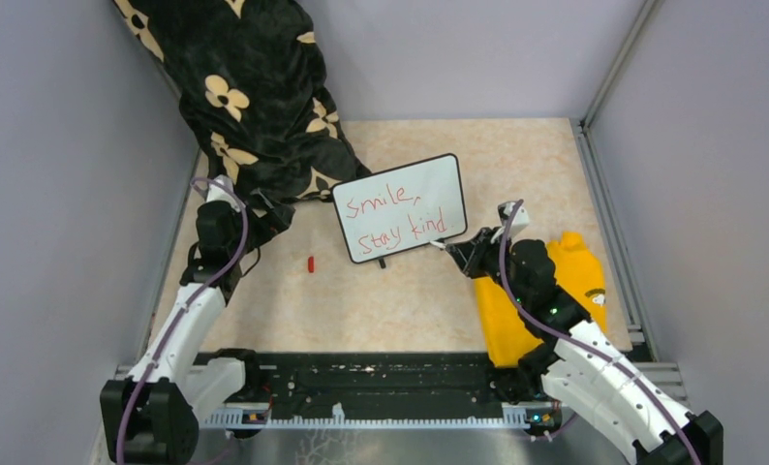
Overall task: Write a sentence on the whiteboard
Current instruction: Close the whiteboard marker at the center of the board.
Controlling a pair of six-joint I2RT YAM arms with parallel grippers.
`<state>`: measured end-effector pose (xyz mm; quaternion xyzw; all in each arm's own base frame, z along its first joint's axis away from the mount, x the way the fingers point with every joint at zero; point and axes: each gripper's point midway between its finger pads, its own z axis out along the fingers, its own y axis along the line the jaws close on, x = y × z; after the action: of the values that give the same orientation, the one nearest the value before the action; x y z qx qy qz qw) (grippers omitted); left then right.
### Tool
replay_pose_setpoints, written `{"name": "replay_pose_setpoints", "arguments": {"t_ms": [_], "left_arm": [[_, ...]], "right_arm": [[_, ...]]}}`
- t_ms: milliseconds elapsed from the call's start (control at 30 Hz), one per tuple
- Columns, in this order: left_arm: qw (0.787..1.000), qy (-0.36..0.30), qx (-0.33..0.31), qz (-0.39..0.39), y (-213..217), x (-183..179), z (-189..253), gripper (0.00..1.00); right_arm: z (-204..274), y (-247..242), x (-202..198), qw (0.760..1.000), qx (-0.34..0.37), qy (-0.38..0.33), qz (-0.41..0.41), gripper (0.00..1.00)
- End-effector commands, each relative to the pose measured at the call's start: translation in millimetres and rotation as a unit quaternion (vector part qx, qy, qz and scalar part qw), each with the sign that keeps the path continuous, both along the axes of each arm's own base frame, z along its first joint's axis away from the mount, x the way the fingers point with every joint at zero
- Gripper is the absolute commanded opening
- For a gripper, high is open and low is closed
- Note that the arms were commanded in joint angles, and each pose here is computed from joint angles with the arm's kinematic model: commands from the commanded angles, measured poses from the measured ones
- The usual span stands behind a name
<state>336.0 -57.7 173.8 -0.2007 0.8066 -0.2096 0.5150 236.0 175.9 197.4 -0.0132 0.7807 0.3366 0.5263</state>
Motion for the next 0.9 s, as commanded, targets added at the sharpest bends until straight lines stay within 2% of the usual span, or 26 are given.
{"name": "replay_pose_setpoints", "arguments": {"t_ms": [0, 67, 133, 267, 333, 400, 500, 600, 733, 867], "left_arm": [[0.999, -0.011, -0.004, -0.043, -12.3, -13.4, -1.9, 0.99], [0.999, -0.001, -0.002, -0.052, -14.3, -16.5, -6.1, 0.99], [0.996, 0.058, 0.006, -0.072, -17.9, -21.8, -21.0, 0.99], [0.971, 0.206, 0.035, -0.115, -21.4, -32.6, -65.7, 0.99], [0.96, 0.241, 0.047, -0.134, -27.5, -37.5, -82.7, 0.97], [0.95, 0.252, 0.075, -0.166, -41.4, -43.2, -93.9, 0.92], [0.932, 0.267, 0.153, -0.19, -57.1, -47.5, -106.3, 0.86], [0.924, 0.29, 0.173, -0.179, -55.2, -41.3, -114.3, 0.78], [0.919, 0.306, 0.192, -0.158, -49.2, -28.5, -116.8, 0.73], [0.916, 0.309, 0.202, -0.156, -48.0, -21.4, -117.9, 0.56]], "right_arm": [[31.9, -1.8, 4.8, 0.999, -0.001, -0.044, -0.007, 0.0], [33.0, -2.0, 3.0, 0.999, 0.002, -0.044, -0.006, 0.0], [32.9, -1.7, 1.5, 0.999, 0.007, -0.041, -0.005, 0.0], [27.8, -0.4, -0.1, 0.999, 0.006, -0.033, 0.0, 0.0], [26.1, 0.6, -1.3, 1.0, 0.006, -0.028, 0.003, 0.0], [26.6, 0.8, -2.2, 1.0, 0.004, -0.027, 0.005, 0.0], [26.8, -2.2, -2.6, 1.0, -0.002, -0.027, 0.0, 0.0], [28.9, -4.6, -4.4, 1.0, -0.001, -0.028, -0.004, 0.0], [28.4, -6.5, -9.3, 1.0, 0.0, -0.021, -0.003, 0.0], [26.5, -11.7, -11.5, 1.0, -0.008, -0.02, -0.01, 0.0]]}}
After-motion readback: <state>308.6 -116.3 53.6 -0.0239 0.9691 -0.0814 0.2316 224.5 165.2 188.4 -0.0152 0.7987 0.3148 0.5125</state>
